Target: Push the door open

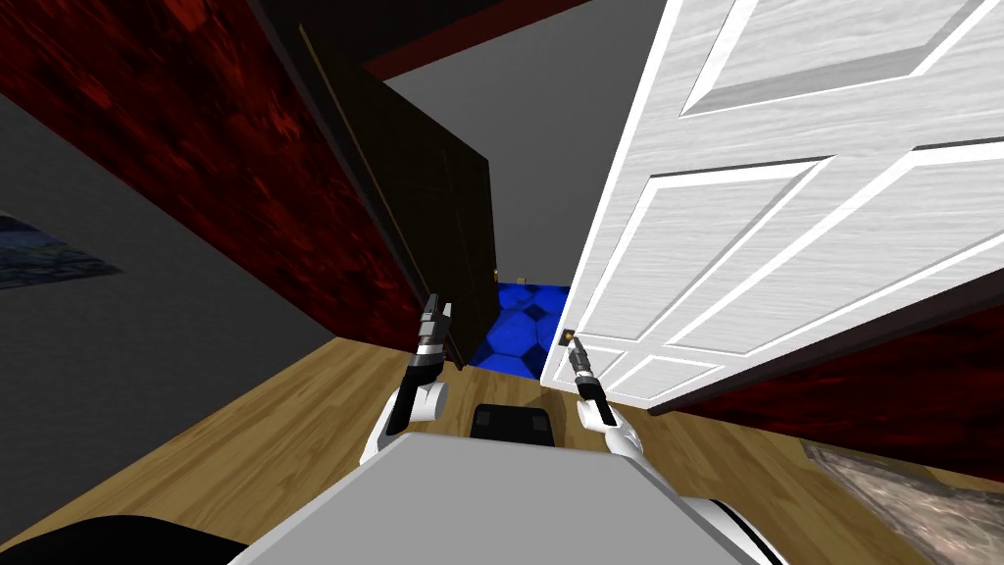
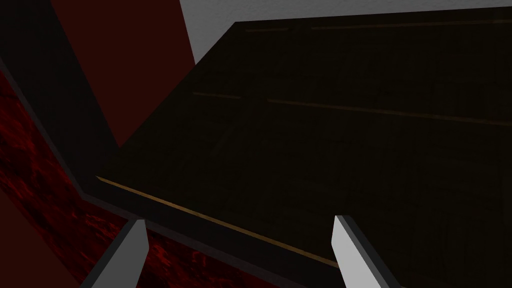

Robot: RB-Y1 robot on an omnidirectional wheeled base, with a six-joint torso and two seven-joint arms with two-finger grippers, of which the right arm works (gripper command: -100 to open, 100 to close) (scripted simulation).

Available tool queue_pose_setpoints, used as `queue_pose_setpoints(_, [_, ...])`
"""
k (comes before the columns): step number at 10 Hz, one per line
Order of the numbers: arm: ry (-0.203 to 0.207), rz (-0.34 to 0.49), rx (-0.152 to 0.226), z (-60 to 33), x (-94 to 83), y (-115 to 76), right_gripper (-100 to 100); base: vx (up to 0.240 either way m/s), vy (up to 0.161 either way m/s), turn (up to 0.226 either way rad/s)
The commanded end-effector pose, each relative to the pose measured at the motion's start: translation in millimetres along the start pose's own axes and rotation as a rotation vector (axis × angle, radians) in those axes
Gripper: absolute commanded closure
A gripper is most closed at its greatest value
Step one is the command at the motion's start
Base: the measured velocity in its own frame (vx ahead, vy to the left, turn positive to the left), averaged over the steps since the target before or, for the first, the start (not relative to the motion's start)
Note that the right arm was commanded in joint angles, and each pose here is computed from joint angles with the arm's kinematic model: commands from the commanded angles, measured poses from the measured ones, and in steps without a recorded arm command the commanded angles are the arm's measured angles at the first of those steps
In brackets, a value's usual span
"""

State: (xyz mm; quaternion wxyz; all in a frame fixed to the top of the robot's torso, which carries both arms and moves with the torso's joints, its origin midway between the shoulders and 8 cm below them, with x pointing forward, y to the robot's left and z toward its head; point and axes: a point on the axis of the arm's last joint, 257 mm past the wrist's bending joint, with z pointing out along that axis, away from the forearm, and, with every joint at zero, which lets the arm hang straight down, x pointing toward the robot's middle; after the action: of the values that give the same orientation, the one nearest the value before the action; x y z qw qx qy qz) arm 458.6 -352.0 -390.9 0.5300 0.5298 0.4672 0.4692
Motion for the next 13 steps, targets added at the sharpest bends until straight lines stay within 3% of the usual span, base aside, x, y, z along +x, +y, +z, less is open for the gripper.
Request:
queue_pose_setpoints(1, [-0.005,0.0,0.001,0.5,-0.5,-0.3,-100,0.222,-0.02,0.026])
queue_pose_setpoints(3, [-0.005,0.0,0.001,0.6,-0.6,-0.3,-100,0.142,-0.028,0.009])
queue_pose_setpoints(4, [-0.005,0.0,0.001,0.6,-0.6,-0.3,100,-0.016,0.007,-0.004])
queue_pose_setpoints(9, [-0.005,0.0,0.001,0.6,-0.6,-0.3,100,-0.014,0.003,0.001])
queue_pose_setpoints(13, [-0.044,-0.003,0.0,2.0,-8.3,-0.2,100,0.146,0.006,-0.048])
